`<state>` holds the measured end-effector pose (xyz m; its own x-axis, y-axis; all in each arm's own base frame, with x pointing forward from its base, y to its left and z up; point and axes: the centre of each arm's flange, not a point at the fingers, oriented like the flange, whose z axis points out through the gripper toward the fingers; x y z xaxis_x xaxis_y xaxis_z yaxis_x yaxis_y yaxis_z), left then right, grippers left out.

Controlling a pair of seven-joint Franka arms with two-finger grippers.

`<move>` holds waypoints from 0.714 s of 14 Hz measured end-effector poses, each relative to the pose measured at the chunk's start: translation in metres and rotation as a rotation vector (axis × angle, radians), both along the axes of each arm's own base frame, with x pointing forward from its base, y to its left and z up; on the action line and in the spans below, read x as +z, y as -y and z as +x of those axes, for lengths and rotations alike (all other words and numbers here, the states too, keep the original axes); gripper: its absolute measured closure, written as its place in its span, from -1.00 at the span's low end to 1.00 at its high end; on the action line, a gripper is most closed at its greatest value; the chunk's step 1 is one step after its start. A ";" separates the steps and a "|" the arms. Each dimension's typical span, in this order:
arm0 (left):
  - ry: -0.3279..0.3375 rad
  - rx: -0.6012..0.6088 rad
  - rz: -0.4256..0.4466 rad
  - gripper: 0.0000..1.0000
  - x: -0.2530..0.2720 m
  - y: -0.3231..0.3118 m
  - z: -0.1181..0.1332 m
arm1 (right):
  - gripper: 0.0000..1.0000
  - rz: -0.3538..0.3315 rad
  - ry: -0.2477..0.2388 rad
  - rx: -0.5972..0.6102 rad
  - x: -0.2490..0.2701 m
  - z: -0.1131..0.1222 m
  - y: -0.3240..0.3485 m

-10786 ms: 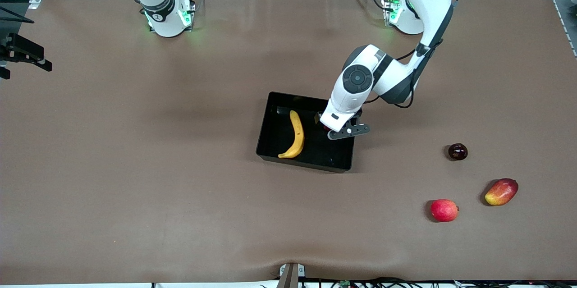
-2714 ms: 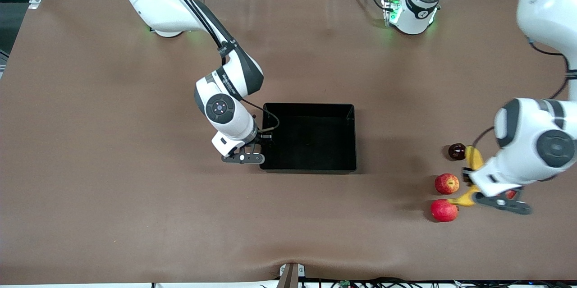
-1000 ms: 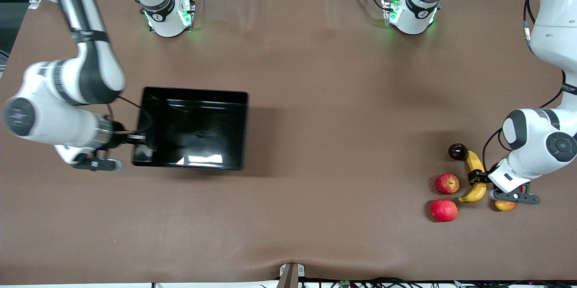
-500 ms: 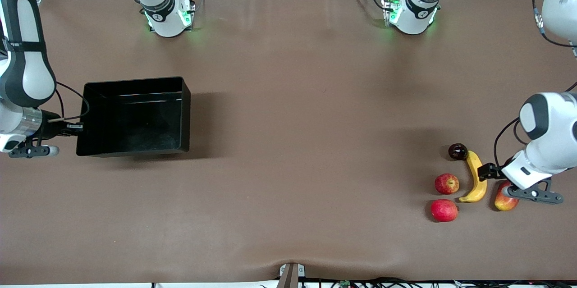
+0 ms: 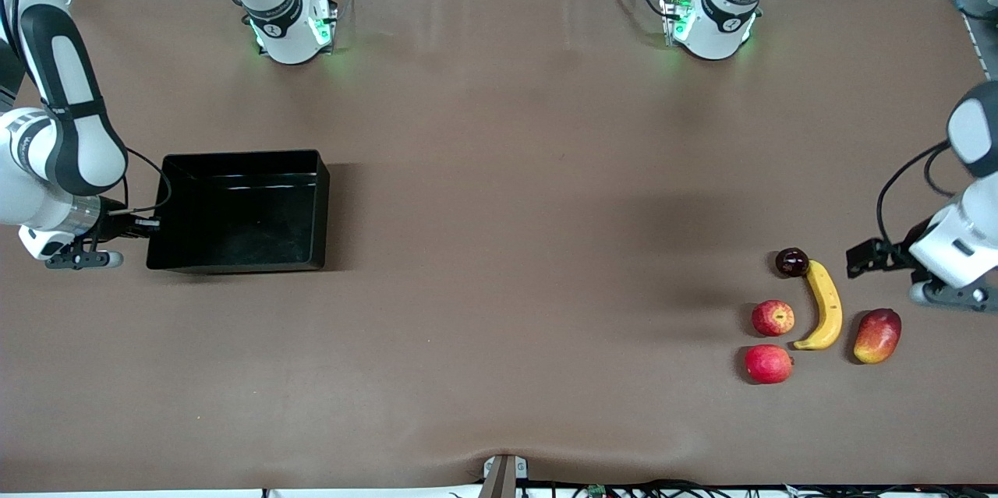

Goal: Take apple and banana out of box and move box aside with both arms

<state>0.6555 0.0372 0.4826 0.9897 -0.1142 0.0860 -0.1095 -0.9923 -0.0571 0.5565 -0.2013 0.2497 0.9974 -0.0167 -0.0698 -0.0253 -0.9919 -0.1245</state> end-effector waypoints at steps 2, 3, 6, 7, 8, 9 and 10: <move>-0.017 0.028 0.007 -1.00 0.030 0.015 -0.016 | 0.90 -0.006 0.006 -0.031 -0.012 -0.011 0.018; -0.018 0.029 0.015 -1.00 0.044 0.022 -0.023 | 0.90 -0.004 0.003 -0.038 -0.015 -0.014 0.022; -0.012 0.031 0.035 -1.00 0.092 0.030 -0.038 | 0.66 0.002 -0.006 -0.044 -0.015 -0.016 0.025; -0.014 0.033 0.036 -1.00 0.106 0.031 -0.041 | 0.48 0.012 -0.022 -0.039 -0.015 -0.017 0.022; -0.016 0.031 0.035 -1.00 0.115 0.034 -0.043 | 0.26 0.026 -0.041 -0.029 -0.010 -0.014 0.019; -0.020 0.025 0.032 -1.00 0.120 0.038 -0.045 | 0.08 0.039 -0.051 -0.013 0.001 -0.006 0.014; -0.025 0.017 0.026 -1.00 0.123 0.045 -0.046 | -0.15 0.048 -0.051 0.009 0.020 0.008 0.009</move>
<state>0.6090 -0.0075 0.6055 0.9933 -0.0993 0.0588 -0.0945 -0.9923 -0.0799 0.5645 -0.2098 0.2695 0.9927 -0.0028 -0.1207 -0.0235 -0.9851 -0.1702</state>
